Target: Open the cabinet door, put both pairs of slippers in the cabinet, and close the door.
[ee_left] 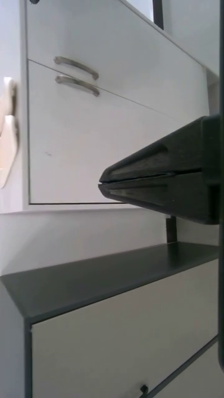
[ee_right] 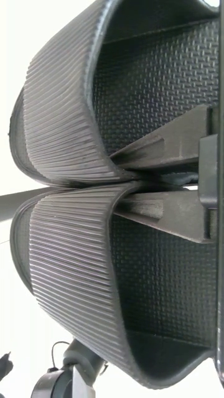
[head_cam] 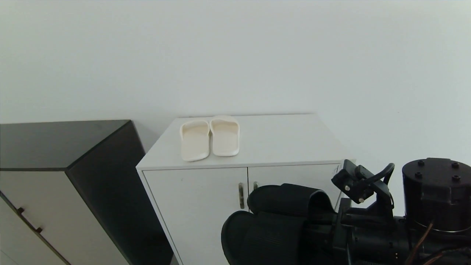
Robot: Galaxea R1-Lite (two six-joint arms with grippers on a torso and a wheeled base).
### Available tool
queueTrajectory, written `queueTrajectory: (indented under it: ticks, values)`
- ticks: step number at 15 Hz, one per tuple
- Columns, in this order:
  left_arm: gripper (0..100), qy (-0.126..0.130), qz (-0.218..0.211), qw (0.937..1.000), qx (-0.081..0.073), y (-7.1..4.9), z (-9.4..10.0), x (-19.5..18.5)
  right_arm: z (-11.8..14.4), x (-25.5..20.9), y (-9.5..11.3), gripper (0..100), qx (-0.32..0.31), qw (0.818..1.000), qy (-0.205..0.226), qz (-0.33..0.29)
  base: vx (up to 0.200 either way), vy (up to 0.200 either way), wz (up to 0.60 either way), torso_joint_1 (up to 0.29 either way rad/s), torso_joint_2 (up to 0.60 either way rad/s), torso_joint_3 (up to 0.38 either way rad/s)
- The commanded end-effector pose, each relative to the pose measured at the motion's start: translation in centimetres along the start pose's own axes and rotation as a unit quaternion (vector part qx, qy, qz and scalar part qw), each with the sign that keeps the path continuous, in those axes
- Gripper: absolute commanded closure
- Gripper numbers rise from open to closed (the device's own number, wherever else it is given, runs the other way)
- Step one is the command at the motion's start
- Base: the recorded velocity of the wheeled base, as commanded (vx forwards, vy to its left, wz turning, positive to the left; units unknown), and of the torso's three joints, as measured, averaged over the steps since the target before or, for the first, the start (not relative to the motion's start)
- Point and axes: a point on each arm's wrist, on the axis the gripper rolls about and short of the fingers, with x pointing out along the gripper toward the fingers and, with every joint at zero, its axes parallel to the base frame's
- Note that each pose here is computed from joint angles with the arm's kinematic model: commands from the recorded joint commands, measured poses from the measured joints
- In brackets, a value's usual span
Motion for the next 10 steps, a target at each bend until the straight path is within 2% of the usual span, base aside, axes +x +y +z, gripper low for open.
queueTrajectory:
  ticks: [1, 2, 7, 10]
  values:
    - [100, 0.000, 0.000, 1.0000, -0.001, 0.00, 0.00, 0.00, -0.06, -0.07, 0.00, 100, 0.000, 1.000, 0.000, 0.000, 0.000, 0.000, 0.00, -0.222, 0.54, 0.310]
    - [0, 0.000, 0.000, 1.0000, -0.001, 0.00, 0.00, 0.00, -0.11, -0.08, 0.00, 100, 0.000, 1.000, 0.001, 0.000, 0.000, 0.000, 0.00, -0.217, 0.53, 0.300]
    - [0, 0.001, -0.001, 1.0000, 0.001, 0.00, -0.01, 0.00, -0.62, -0.45, 0.05, 100, -0.006, 1.000, 0.000, 0.000, 0.000, 0.000, 0.00, -0.205, 0.51, 0.311]
    - [0, 0.000, -0.005, 0.9999, 0.009, -0.02, -0.01, 0.00, -0.73, -0.35, 0.05, 100, -0.006, 1.000, 0.003, 0.001, 0.000, 0.000, 0.00, -0.181, 0.49, 0.312]
